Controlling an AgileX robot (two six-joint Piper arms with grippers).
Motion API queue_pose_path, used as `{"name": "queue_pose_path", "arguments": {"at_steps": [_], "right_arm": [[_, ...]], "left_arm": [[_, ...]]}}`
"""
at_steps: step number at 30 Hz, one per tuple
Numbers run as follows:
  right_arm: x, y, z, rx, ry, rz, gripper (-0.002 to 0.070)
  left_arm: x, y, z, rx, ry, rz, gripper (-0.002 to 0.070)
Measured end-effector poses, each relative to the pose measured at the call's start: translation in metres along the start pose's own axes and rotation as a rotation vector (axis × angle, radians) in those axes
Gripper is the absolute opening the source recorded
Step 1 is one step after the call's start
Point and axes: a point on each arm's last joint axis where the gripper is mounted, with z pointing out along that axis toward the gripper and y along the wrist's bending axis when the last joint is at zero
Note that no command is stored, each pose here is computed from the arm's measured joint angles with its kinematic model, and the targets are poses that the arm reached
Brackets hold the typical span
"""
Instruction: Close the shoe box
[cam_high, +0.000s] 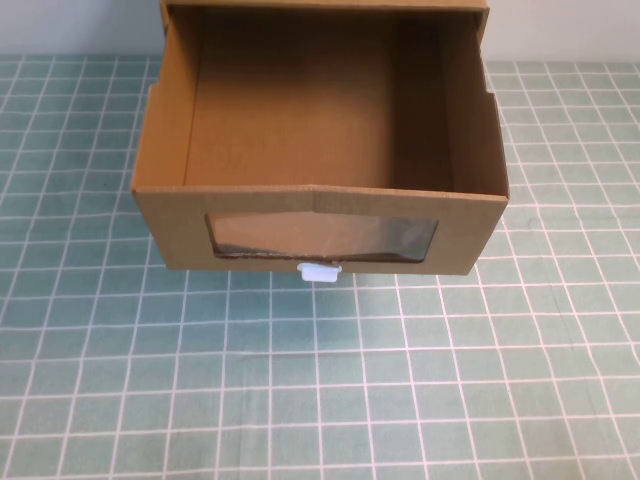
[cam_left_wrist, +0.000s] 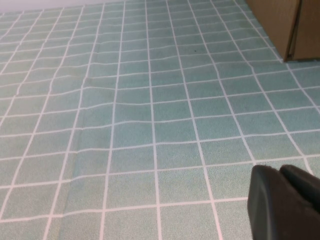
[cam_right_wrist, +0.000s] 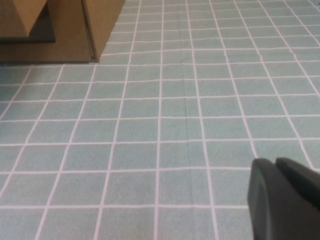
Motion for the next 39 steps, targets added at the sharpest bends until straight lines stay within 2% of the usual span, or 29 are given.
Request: {"name": "queue_pose_path", "arguments": {"at_steps": [3,5,10,12,14,18,22,26,30,33,39], "right_arm": [[0.000,0.000,0.000,0.000,0.000,0.000,-0.0011],[0.000,0.000,0.000,0.000,0.000,0.000,-0.0011],[0.000,0.000,0.000,0.000,0.000,0.000,-0.0011],[0.000,0.000,0.000,0.000,0.000,0.000,-0.0011],[0.000,0.000,0.000,0.000,0.000,0.000,-0.0011],[0.000,0.000,0.000,0.000,0.000,0.000,-0.0011],[0.000,0.000,0.000,0.000,0.000,0.000,-0.0011],[0.000,0.000,0.000,0.000,0.000,0.000,-0.0011],[0.000,0.000,0.000,0.000,0.000,0.000,-0.0011],[0.000,0.000,0.000,0.000,0.000,0.000,-0.0011],[0.000,0.000,0.000,0.000,0.000,0.000,-0.0012]], "left_arm": [[0.000,0.000,0.000,0.001,-0.002,-0.021,-0.0005],[-0.002,-0.001,0.000,0.009,-0.023,-0.095,-0.0005],[-0.016,-0.002,-0.001,0.068,-0.173,-0.505,-0.0005],[-0.021,-0.001,-0.002,0.081,-0.228,-0.607,-0.0005],[-0.025,0.001,-0.003,0.082,-0.275,-0.637,-0.0005],[-0.028,0.002,-0.004,0.075,-0.315,-0.620,-0.0005],[-0.041,-0.002,-0.012,0.112,-0.236,-0.593,-0.0005],[-0.081,-0.004,-0.026,0.149,-0.156,-0.517,-0.0005],[-0.127,-0.006,-0.025,0.179,-0.006,-0.336,-0.0005],[-0.160,-0.006,-0.010,0.209,0.083,-0.205,-0.0005],[-0.232,-0.006,0.032,0.296,0.140,-0.135,-0.0005]]}}
